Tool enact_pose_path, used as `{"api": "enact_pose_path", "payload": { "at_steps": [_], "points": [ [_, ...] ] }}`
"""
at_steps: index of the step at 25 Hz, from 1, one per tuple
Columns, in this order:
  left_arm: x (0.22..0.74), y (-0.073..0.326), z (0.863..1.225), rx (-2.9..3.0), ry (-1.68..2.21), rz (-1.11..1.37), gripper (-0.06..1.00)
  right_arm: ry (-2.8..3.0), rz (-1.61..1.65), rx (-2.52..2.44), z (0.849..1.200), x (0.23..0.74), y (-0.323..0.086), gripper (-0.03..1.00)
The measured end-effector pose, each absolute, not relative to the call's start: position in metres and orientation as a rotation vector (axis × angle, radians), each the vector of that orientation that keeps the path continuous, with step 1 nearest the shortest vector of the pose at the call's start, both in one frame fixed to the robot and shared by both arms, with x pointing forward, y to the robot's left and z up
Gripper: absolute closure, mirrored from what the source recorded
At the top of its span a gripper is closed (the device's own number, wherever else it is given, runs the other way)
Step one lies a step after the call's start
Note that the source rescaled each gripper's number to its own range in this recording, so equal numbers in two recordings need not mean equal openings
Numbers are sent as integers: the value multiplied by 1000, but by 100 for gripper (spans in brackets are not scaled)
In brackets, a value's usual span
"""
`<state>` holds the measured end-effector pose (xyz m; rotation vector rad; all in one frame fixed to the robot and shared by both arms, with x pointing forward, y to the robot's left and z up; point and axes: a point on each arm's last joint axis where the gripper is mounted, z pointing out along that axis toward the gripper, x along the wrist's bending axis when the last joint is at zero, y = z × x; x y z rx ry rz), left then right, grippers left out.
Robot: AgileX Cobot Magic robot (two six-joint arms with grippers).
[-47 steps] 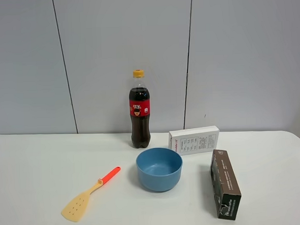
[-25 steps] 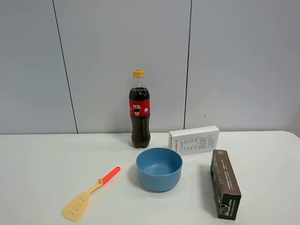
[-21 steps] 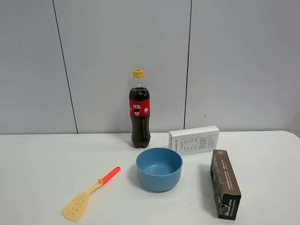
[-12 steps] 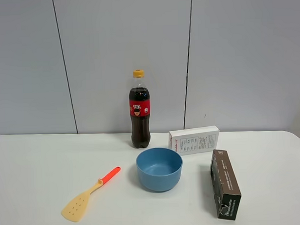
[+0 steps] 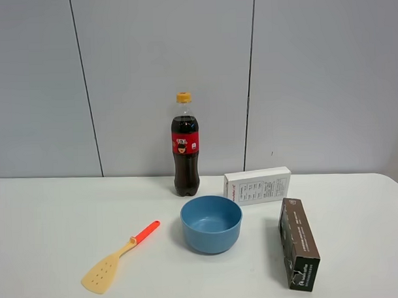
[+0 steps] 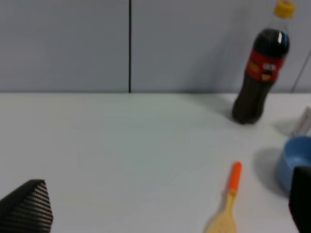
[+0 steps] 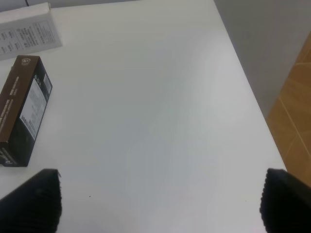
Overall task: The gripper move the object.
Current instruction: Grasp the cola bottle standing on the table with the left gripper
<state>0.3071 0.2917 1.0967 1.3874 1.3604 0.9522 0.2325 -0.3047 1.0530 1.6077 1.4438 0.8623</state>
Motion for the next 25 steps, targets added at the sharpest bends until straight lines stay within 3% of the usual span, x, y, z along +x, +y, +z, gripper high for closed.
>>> {"api": "enact_pose_path", "payload": {
  "at_steps": [9,25],
  "points": [
    [380,302,1102,1254,1347,1086,-6,1444,862,1608,1053,233,-305,-3],
    [481,252,1043,1271,1288,924,-6,1444,862,1608,1053,233,-305,-3]
  ]
}}
